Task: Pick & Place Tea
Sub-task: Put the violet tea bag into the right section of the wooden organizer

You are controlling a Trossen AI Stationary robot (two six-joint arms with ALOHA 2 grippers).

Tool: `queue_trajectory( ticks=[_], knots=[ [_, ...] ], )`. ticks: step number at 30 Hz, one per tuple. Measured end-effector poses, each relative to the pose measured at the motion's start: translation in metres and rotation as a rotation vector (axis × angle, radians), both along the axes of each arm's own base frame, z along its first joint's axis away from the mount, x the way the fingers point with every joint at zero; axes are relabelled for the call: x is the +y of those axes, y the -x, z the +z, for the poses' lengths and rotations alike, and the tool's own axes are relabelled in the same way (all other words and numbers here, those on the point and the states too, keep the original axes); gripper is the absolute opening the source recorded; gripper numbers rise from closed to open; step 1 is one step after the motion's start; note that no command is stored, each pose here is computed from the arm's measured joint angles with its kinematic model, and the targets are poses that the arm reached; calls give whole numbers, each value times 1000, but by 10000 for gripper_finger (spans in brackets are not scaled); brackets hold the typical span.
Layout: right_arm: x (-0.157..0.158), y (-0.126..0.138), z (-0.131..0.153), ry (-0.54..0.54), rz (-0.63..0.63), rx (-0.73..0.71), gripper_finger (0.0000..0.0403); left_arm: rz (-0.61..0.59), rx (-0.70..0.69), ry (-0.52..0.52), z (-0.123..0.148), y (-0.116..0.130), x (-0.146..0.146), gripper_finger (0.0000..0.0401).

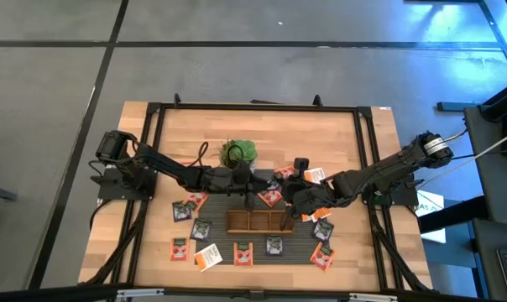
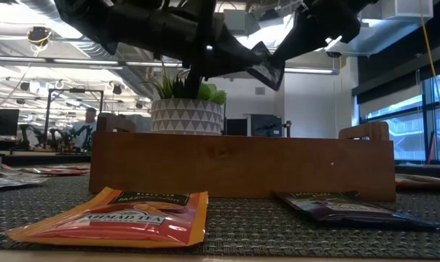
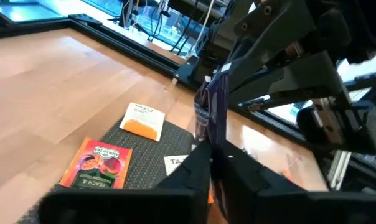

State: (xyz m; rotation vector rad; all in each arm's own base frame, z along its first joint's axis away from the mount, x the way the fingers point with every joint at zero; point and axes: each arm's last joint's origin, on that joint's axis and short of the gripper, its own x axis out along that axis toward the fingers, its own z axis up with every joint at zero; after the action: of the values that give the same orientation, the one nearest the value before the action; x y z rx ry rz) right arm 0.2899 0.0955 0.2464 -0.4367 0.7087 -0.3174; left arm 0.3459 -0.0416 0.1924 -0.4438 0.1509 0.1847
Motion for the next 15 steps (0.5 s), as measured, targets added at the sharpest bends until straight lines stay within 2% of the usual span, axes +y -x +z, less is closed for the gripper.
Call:
queue_trajectory(
  ticks=[3, 6, 10, 15],
  knots=[
    [0, 1, 1, -7, 6, 3, 24, -7, 6, -21, 0, 0, 0, 10],
    [-1, 8, 11, -57, 12, -8, 59, -36, 11, -53, 0, 0, -1, 12],
    [-5, 24, 36, -175, 32, -9, 123, -113, 23, -142, -1, 0, -2, 9],
    [-7, 38, 54, -326, 132, -36, 187, -165, 12, -213, 1, 0, -4, 10]
  ],
)
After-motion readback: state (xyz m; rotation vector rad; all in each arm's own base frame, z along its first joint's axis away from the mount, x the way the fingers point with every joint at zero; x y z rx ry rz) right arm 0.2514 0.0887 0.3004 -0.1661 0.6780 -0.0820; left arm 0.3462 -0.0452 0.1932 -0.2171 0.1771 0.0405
